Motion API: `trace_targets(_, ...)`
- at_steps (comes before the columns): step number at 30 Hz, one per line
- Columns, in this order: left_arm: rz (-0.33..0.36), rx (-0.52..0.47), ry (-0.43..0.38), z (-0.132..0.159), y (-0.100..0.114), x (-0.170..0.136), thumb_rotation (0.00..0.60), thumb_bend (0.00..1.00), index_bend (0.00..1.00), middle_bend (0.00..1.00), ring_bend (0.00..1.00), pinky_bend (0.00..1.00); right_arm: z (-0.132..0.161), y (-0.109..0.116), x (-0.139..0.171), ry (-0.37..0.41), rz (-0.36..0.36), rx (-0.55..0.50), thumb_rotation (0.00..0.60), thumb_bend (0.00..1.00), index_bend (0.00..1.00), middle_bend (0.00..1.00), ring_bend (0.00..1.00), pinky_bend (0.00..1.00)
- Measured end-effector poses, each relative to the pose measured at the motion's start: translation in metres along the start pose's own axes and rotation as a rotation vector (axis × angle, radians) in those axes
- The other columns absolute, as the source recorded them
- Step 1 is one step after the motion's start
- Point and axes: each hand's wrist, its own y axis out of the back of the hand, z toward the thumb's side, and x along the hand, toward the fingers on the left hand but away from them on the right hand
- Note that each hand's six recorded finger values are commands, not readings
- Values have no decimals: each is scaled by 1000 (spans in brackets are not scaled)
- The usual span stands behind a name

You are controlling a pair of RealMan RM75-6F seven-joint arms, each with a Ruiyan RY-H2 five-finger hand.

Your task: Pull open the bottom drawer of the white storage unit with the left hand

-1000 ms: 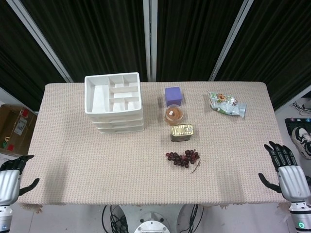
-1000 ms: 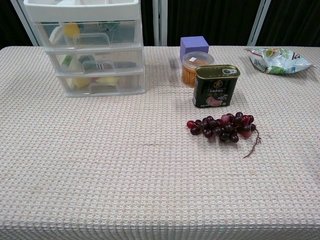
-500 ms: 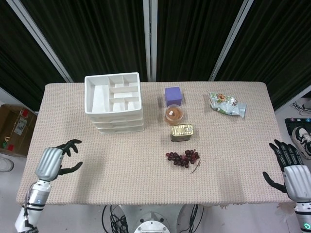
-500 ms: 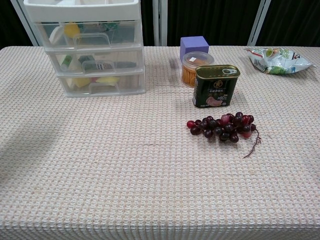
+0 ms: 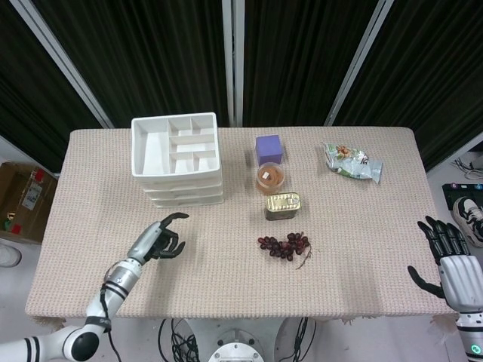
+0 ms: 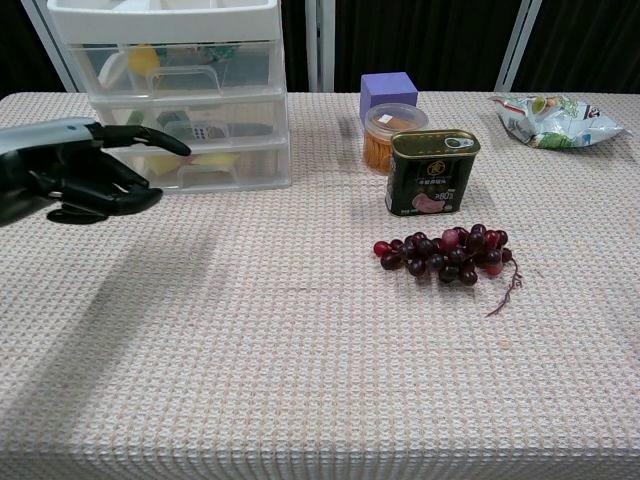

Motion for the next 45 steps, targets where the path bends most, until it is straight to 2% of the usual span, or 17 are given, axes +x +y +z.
trace_targets(5, -73, -218, 100, -3, -20, 18, 600, 430, 105, 837, 973, 1000, 3, 1, -1, 3, -2, 4, 600, 208, 0, 3, 0, 0)
trace_targets(8, -99, -314, 155, -5, -29, 27, 600, 432, 99, 840, 974, 1000, 3, 2, 0, -2, -2, 5, 600, 208, 0, 3, 0, 0)
trace_targets(14, -74, -507, 260, -14, -34, 42, 600, 439, 97, 844, 978, 1000, 3, 3, -1, -6, -5, 9, 600, 208, 0, 3, 0, 0)
trace_targets(21, -14, -649, 320, -20, -30, 59, 600, 439, 86, 850, 978, 1000, 7, 3, -2, 1, -7, 11, 600, 207, 0, 4, 0, 0)
trace_targets(29, 19, -796, 331, -14, -29, 77, 600, 439, 86, 851, 978, 1000, 5, 4, -1, -8, -7, 15, 600, 207, 0, 4, 0, 0)
trace_targets(40, 44, -940, 366, -14, -30, 85, 600, 454, 88, 845, 978, 1000, 1, 3, 2, -25, -7, 11, 600, 208, 0, 3, 0, 0)
trace_targets(45, 69, -978, 365, -15, -27, 88, 600, 455, 135, 850, 978, 1000, 0, 4, 3, -29, -7, 12, 600, 208, 0, 4, 0, 0)
